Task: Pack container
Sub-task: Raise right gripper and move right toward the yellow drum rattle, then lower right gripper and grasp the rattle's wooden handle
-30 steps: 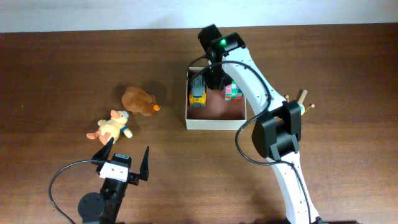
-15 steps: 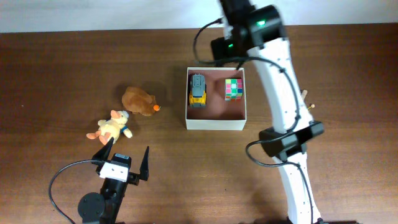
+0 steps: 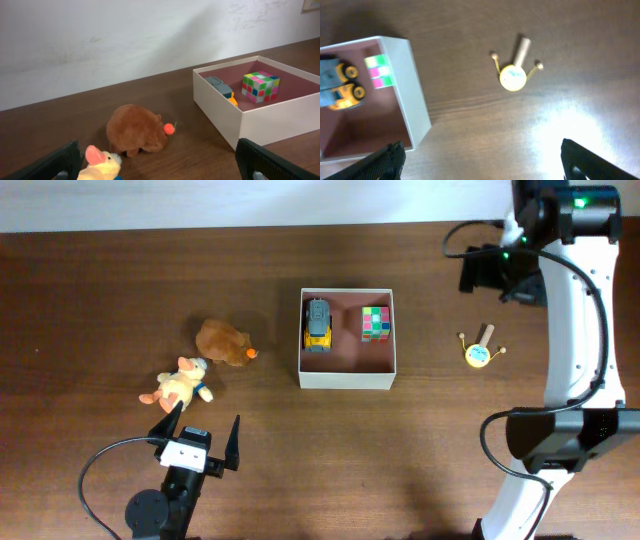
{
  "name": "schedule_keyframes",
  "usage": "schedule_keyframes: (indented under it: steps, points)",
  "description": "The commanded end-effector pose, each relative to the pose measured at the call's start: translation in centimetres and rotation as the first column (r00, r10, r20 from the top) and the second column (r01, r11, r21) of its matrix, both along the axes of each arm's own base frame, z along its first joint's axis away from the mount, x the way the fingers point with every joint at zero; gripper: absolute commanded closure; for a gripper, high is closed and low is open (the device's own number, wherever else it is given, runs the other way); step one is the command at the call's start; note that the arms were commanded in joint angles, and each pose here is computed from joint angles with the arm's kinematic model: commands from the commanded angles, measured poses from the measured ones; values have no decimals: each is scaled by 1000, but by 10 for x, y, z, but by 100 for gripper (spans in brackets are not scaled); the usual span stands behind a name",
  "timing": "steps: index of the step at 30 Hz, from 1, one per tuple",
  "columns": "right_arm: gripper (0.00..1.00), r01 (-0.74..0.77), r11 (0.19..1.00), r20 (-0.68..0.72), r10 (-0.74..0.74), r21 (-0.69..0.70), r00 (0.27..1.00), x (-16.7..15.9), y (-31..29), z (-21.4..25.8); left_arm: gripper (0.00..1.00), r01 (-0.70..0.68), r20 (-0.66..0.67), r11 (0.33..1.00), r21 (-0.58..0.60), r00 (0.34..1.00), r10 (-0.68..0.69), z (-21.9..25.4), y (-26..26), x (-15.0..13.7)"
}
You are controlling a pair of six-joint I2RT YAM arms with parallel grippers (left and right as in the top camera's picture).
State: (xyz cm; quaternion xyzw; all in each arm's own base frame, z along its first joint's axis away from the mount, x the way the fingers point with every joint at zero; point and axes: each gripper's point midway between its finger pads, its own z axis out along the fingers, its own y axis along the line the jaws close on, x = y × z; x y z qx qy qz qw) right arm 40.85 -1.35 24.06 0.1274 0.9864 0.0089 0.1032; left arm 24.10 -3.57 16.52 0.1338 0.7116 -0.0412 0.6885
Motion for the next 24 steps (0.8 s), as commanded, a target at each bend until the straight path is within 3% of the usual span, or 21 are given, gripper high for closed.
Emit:
schedule_keyframes:
  steps: [1,10,19,24]
  points:
    - [6,153,988,-143,-150,12,978,-12,-7,-47,1,6,1,1000,8,1000,-6,-2,-1,0]
    - [10,267,964,-209,-259,11,943,-11,-14,-147,1,6,1,1000,8,1000,-6,-2,-1,0]
    - [17,287,957,-101,-282,37,954,13,-29,-174,1,6,1,1000,8,1000,-6,-2,-1,0]
    - [17,208,978,-77,-206,16,975,18,-45,-182,1,6,1,1000,8,1000,-6,-2,-1,0]
